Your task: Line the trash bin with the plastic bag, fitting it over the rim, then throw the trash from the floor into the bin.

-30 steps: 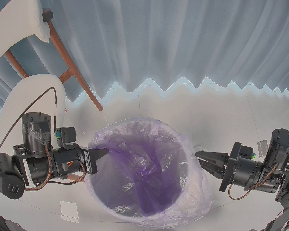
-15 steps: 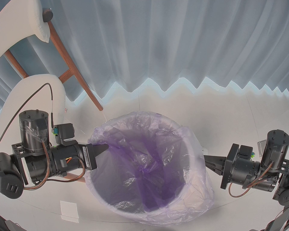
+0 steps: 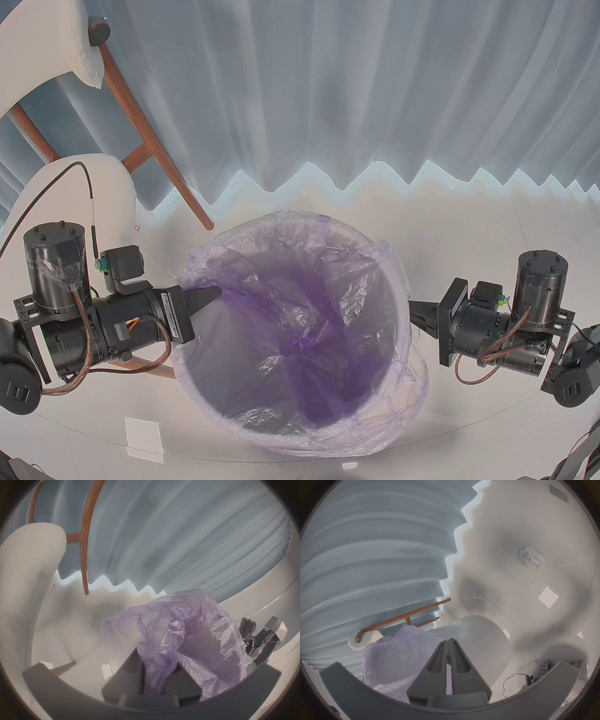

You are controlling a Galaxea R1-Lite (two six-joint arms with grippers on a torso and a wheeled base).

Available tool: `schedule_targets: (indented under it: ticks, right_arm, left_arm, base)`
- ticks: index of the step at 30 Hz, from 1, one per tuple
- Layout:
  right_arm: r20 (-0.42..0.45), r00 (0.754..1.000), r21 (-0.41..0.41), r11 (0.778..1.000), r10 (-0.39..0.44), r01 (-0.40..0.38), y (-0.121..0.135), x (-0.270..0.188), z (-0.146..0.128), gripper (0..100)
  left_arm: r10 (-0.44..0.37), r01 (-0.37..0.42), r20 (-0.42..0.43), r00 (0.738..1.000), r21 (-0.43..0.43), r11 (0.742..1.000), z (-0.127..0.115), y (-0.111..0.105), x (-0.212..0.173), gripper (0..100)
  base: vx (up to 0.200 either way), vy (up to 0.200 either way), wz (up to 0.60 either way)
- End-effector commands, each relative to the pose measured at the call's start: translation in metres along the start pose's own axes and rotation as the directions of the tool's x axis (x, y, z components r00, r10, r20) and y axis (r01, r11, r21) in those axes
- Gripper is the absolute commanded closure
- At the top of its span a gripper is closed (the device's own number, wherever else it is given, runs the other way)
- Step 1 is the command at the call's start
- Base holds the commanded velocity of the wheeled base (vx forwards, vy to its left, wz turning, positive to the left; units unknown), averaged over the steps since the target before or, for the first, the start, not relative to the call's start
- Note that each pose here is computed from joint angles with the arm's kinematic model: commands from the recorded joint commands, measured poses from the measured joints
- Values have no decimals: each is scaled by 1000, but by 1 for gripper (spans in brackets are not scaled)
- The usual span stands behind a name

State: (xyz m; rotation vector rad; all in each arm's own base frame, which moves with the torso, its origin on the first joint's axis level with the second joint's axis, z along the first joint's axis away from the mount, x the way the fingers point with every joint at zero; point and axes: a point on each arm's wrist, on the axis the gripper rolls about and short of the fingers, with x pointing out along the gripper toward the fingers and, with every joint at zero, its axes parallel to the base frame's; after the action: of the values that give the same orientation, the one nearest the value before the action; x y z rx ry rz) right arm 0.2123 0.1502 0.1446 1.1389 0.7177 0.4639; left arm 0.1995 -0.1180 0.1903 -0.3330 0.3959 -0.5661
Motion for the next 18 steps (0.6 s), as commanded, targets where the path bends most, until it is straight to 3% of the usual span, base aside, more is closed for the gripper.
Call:
schedule_targets:
  ticks: [1, 13, 14, 18]
  right_arm:
    - [11, 1000, 7, 1000, -25, 25, -4, 21, 7, 100]
    - [46, 999, 4, 1000, -3, 3, 2, 33, 21, 100]
    - [41, 999, 2, 1000, -5, 5, 1, 33, 20, 0]
    - [48, 999, 4, 1000, 7, -8, 7, 23, 19, 0]
  left_arm:
    - [-5, 5, 12, 1000, -1, 1000, 1, -1, -4, 100]
    - [-8, 8, 20, 1000, -1, 1000, 2, -2, -7, 100]
    - [-8, 8, 20, 1000, -1, 1000, 2, -2, -7, 100]
    - [-4, 4, 21, 1000, 0, 1000, 3, -2, -5, 100]
  base:
    - [0, 0, 0]
    - [0, 0, 0]
    - [0, 0, 0]
    - [0, 0, 0]
